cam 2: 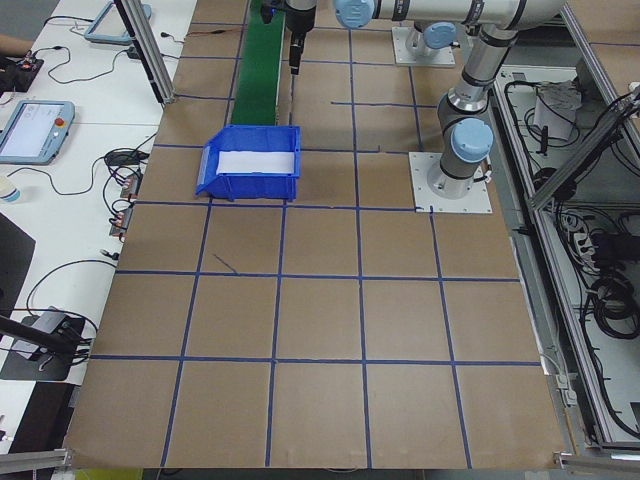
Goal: Move block left to right into plate
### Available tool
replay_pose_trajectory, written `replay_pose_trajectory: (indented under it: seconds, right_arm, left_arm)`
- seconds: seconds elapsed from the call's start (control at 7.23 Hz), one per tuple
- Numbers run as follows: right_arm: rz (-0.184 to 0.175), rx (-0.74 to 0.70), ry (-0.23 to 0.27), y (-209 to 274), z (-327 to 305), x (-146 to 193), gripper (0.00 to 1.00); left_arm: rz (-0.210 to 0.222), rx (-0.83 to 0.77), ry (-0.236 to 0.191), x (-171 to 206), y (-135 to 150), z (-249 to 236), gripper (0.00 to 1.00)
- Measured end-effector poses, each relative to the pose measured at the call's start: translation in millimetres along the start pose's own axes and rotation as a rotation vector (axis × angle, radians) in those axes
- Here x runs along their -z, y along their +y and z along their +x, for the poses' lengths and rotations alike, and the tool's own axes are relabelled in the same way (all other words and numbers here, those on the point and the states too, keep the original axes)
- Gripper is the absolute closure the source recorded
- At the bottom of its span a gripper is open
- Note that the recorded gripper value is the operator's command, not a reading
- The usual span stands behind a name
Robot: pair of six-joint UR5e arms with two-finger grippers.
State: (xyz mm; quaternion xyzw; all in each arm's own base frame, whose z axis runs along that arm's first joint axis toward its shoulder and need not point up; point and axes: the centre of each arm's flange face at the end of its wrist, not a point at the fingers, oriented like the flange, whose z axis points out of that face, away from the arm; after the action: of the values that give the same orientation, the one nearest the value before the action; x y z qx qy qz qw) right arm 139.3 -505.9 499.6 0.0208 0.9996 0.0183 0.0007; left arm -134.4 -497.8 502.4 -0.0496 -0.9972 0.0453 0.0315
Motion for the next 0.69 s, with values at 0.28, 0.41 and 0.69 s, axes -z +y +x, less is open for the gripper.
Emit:
replay_pose_trajectory:
  seconds: [0.28, 0.41, 0.69]
  right_arm:
    - [0.0, 0.048, 0.019, 0, -26, 8, 0.0]
    - [0.013, 0.075, 0.038, 11, -38, 14, 0.0]
    - [0.056, 0.085, 0.042, 29, -39, 15, 0.0]
  left_arm:
    - [0.0, 0.0, -0.002, 0, 0, 0, 0.0]
    - [-0.002, -0.002, -0.011, 0, 0, 0, 0.0]
    - [-0.003, -0.003, -0.034, 0, 0, -2, 0.0]
